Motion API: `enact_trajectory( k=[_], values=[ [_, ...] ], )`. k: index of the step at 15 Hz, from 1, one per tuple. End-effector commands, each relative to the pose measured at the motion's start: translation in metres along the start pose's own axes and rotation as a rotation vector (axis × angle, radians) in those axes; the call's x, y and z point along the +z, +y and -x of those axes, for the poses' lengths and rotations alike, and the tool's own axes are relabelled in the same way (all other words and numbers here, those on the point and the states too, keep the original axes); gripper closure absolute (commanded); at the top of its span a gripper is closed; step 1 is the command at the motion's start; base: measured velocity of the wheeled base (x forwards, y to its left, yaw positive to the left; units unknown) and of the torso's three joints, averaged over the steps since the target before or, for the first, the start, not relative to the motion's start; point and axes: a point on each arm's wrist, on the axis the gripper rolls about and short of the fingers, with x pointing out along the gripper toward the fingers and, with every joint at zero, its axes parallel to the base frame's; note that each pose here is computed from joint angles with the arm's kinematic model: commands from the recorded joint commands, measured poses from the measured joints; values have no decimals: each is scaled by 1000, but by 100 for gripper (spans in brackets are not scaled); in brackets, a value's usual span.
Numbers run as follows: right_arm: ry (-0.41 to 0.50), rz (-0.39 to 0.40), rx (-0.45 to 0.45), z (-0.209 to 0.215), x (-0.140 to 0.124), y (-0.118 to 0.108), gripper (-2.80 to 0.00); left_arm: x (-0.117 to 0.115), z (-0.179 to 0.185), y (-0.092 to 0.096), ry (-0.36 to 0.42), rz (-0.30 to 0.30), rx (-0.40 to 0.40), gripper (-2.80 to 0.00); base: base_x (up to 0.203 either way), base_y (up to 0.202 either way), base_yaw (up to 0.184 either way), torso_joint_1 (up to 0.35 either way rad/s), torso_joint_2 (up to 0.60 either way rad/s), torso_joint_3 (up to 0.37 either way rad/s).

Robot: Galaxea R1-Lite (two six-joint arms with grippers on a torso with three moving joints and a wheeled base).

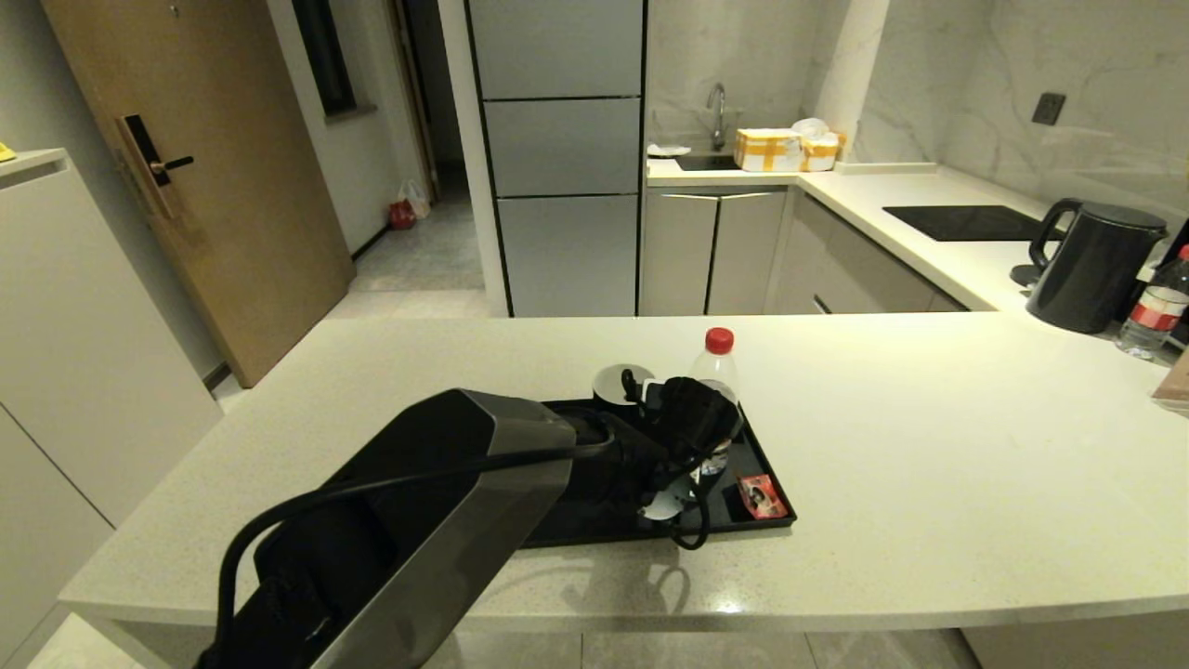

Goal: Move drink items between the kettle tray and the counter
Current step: Pick up the tea bag

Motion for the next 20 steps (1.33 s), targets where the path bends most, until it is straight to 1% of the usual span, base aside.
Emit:
enact_trajectory(
  k=[1, 2, 3, 7, 8, 9, 13, 14, 18, 19, 20],
  values=[
    [40, 1, 2, -2, -11, 0, 0, 2, 3, 0, -7, 4, -1, 0, 0, 0, 0, 0, 0, 0],
    [40, 1, 2, -2, -11, 0, 0, -4, 2, -2, 27, -2, -14, 0, 0, 0, 0, 0, 0, 0],
    [40, 1, 2, -2, -11, 0, 0, -16, 1, -4, 121, -23, -47, 0, 0, 0, 0, 0, 0, 0],
    [40, 1, 2, -2, -11, 0, 0, -25, -9, -1, 145, -22, -24, 0, 0, 0, 0, 0, 0, 0],
    [40, 1, 2, -2, -11, 0, 0, -24, -8, -1, 142, -23, -22, 0, 0, 0, 0, 0, 0, 0],
    [40, 1, 2, -2, -11, 0, 0, -16, 0, 0, 123, -18, -23, 0, 0, 0, 0, 0, 0, 0],
    [40, 1, 2, -2, -11, 0, 0, -14, 2, 1, 119, -18, -22, 0, 0, 0, 0, 0, 0, 0],
    [40, 1, 2, -2, -11, 0, 0, -14, 2, 1, 119, -18, -22, -280, 0, 0, 0, 0, 0, 0],
    [40, 1, 2, -2, -11, 0, 0, -14, 2, 1, 119, -18, -22, -280, 0, 0, 0, 0, 0, 0],
    [40, 1, 2, -2, -11, 0, 0, -11, 5, 1, 115, -14, -23, -280, 0, 0, 0, 0, 0, 0],
    [40, 1, 2, -2, -11, 0, 0, -2, 14, 2, 99, 0, -29, -280, 0, 0, 0, 0, 0, 0]
  ],
)
